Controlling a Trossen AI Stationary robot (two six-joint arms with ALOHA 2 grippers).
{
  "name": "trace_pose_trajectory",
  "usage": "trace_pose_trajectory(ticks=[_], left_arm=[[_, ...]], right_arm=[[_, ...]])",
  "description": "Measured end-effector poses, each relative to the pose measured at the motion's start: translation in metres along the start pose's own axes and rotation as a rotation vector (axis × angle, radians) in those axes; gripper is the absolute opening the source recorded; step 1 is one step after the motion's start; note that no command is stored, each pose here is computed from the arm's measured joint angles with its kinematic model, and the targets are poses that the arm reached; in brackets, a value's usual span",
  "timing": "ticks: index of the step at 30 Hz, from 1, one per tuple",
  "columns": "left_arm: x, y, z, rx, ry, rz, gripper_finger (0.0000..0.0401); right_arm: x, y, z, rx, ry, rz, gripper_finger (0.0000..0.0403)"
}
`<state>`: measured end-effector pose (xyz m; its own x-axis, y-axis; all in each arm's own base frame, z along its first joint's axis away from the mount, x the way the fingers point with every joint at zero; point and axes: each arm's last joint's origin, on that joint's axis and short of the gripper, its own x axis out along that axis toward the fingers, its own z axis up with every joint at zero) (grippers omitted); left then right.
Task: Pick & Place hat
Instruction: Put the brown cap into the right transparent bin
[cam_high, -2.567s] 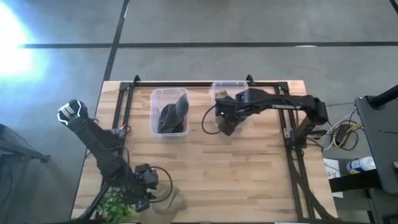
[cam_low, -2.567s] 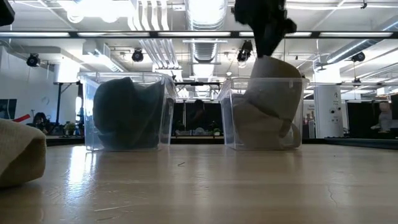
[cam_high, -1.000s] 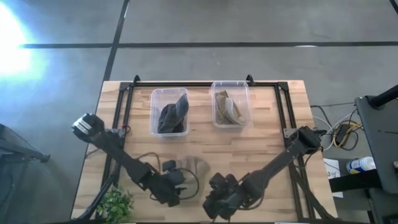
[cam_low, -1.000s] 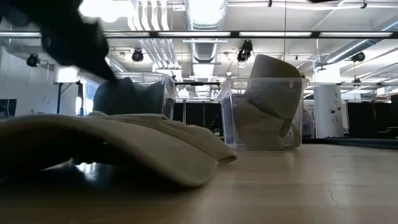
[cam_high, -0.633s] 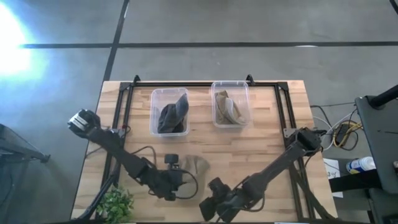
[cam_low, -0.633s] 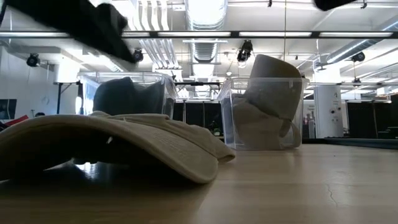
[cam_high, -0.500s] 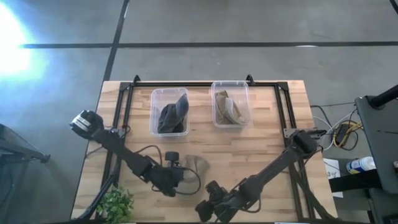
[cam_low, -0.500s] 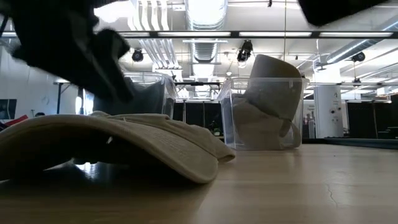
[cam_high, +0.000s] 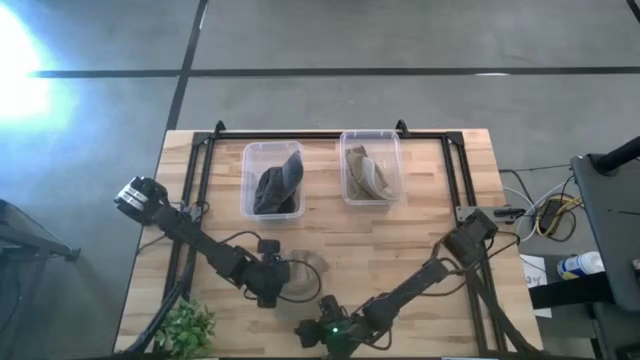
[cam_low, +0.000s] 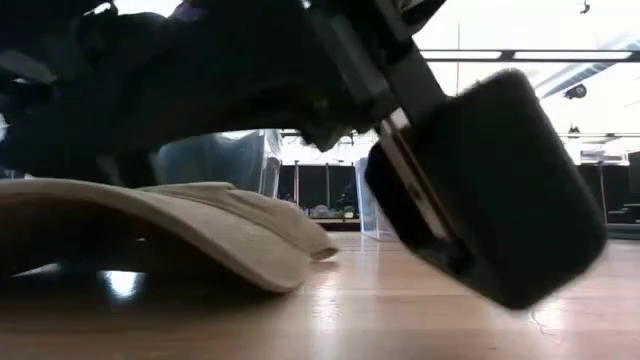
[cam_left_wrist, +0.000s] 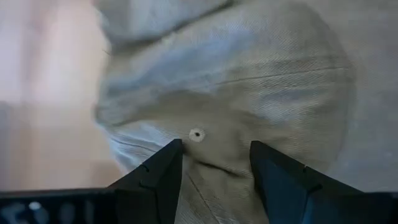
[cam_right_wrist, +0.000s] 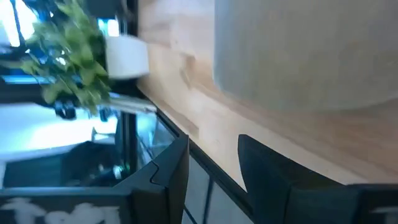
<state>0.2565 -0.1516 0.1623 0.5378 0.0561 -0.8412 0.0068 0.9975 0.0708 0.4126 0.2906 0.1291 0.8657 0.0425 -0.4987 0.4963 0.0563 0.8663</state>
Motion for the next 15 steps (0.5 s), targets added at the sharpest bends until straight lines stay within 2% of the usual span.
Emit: trace_pose_trajectory(ticks=[6,15], left_arm=[[0.0,-0.007,-0.007,-0.152,0.059,-0.117,0.0184],[-0.006,-0.025,-0.008,-0.16,0.03,-0.236,0.0183]], right_arm=[[0.002,-0.009,0.01,-0.022,-0.066,-0.093,0.0134],[0.007,-0.006,0.027,-0.038,-0.154,-0.101,0.0135]])
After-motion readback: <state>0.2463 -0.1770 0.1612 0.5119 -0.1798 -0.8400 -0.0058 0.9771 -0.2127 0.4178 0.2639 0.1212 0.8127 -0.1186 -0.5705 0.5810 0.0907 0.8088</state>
